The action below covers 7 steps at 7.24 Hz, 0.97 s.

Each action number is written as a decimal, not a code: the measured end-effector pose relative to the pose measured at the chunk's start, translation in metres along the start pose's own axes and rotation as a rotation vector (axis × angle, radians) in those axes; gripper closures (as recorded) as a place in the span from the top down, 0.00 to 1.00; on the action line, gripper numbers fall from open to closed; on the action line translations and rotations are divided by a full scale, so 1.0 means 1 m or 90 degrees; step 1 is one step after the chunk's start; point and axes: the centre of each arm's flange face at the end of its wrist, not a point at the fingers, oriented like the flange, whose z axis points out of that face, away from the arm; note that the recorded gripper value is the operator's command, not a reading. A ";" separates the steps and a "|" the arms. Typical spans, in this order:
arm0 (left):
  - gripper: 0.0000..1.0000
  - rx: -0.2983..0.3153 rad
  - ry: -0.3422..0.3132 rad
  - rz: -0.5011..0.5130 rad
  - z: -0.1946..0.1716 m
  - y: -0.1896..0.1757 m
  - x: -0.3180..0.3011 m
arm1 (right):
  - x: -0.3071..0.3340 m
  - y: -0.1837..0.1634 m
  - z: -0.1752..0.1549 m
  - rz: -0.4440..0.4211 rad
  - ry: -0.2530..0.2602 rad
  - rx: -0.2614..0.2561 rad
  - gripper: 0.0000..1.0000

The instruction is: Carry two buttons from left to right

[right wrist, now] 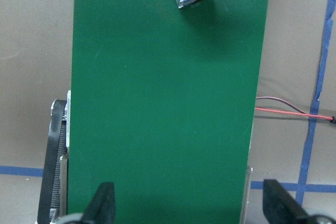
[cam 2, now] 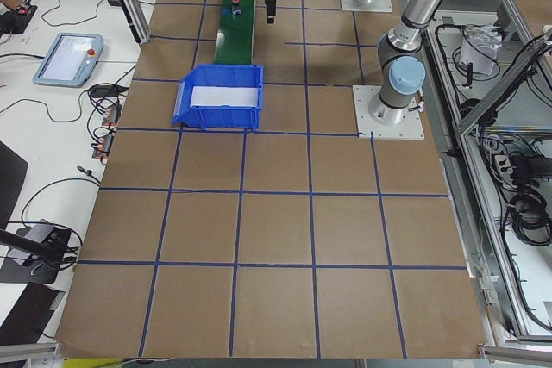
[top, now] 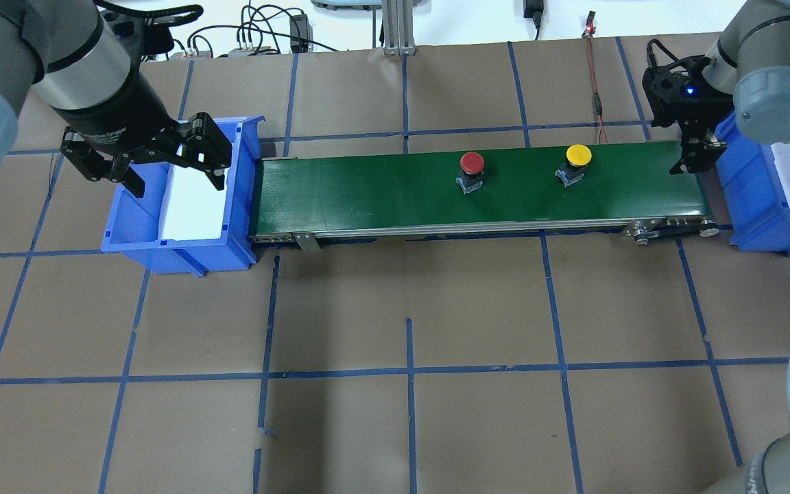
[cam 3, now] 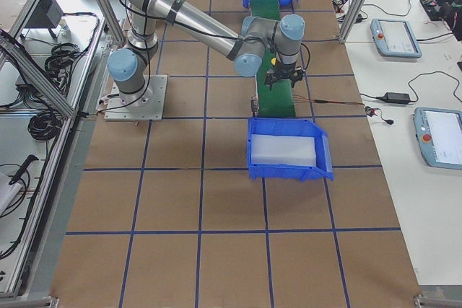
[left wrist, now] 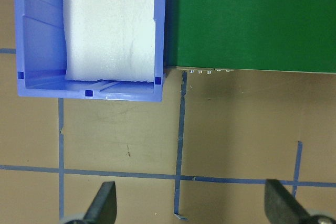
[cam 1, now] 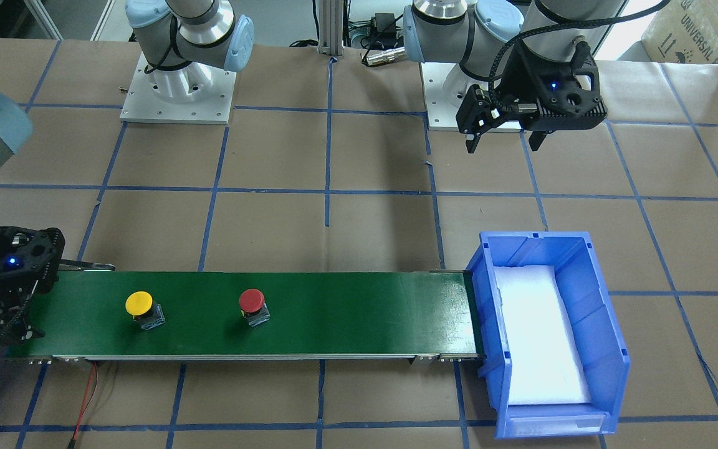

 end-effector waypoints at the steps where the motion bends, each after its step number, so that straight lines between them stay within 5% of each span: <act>1: 0.99 0.000 0.000 0.000 0.000 0.000 0.001 | 0.000 0.000 0.000 0.000 0.000 0.000 0.98; 7: 0.99 0.000 0.000 0.001 0.000 0.000 0.001 | 0.001 0.000 -0.002 0.005 0.002 -0.002 0.99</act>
